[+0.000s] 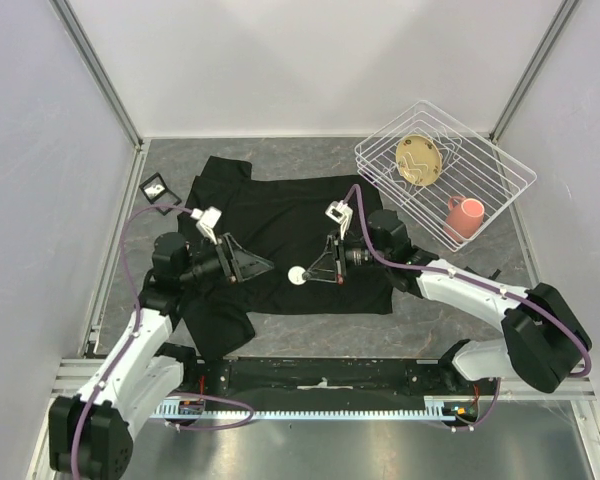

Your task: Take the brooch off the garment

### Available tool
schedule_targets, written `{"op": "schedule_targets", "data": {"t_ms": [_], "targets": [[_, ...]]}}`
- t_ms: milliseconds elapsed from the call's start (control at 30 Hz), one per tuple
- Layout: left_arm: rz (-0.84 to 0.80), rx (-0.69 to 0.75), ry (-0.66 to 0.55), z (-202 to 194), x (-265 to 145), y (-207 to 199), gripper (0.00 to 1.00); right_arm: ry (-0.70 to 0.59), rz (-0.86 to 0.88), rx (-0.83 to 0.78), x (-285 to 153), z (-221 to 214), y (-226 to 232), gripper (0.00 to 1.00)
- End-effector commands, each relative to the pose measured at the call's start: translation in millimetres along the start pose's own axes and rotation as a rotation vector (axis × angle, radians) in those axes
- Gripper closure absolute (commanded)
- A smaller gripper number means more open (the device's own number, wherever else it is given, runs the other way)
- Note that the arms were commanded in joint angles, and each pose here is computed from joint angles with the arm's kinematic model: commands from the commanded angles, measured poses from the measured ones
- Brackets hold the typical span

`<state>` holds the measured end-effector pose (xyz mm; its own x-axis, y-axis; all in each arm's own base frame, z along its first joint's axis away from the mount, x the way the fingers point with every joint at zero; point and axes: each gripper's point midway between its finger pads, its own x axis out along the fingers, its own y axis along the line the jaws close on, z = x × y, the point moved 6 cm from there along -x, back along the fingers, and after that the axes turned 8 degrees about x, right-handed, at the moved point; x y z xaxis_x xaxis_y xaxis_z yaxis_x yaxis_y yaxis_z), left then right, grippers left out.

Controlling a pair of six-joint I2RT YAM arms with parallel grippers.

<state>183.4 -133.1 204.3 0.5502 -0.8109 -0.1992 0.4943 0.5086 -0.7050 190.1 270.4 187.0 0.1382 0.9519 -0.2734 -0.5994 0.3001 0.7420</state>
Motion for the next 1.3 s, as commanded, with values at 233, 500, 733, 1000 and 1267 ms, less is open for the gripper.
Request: {"op": "schedule_targets", "data": {"t_ms": [233, 500, 733, 1000, 1267], "targets": [[-0.412, 0.162, 0.139, -10.2, 6.5, -50.2, 0.45, 0.016, 0.236, -0.050, -6.4, 19.8, 43.5, 1.00], [-0.429, 0.141, 0.183, -14.0, 10.6, -48.3, 0.43, -0.009, 0.322, -0.030, -7.5, 27.8, 57.1, 1.00], [-0.459, 0.151, 0.191, -14.9, 9.3, -51.9, 0.57, -0.004, 0.331, -0.026, -6.4, 29.8, 58.4, 1.00], [-0.473, 0.149, 0.190, -14.9, 9.1, -53.3, 0.64, 0.023, 0.352, -0.026, -6.3, 27.5, 60.4, 1.00], [-0.473, 0.150, 0.185, -14.5, 9.3, -53.4, 0.80, 0.047, 0.350, -0.028, -3.5, 22.8, 61.3, 1.00]]}}
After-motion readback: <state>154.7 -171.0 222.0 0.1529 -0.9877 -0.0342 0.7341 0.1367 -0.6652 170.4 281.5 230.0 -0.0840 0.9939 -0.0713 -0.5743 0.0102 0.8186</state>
